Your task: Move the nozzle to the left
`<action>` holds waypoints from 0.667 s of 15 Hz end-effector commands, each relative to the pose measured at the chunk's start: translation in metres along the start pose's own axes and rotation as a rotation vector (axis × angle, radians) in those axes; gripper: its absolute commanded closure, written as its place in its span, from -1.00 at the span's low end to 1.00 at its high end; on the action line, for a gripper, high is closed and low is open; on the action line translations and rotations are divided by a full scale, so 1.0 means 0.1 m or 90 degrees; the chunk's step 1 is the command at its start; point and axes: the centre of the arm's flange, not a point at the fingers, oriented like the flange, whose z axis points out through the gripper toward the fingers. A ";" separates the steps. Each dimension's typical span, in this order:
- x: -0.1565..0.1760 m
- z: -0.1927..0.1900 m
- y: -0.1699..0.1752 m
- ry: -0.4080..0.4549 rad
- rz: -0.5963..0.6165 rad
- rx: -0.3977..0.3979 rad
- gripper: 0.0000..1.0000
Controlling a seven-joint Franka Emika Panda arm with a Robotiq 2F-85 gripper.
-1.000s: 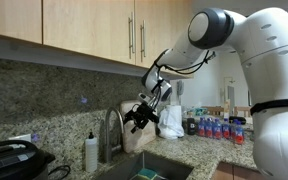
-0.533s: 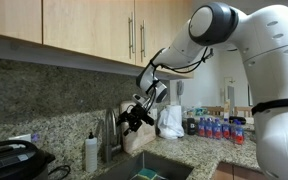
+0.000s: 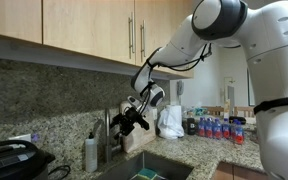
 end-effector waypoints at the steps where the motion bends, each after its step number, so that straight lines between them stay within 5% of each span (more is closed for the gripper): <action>1: 0.19 0.28 -0.06 -0.002 -0.004 -0.011 -1.00; 10: 0.32 0.47 0.00 -0.025 0.006 -0.078 -1.00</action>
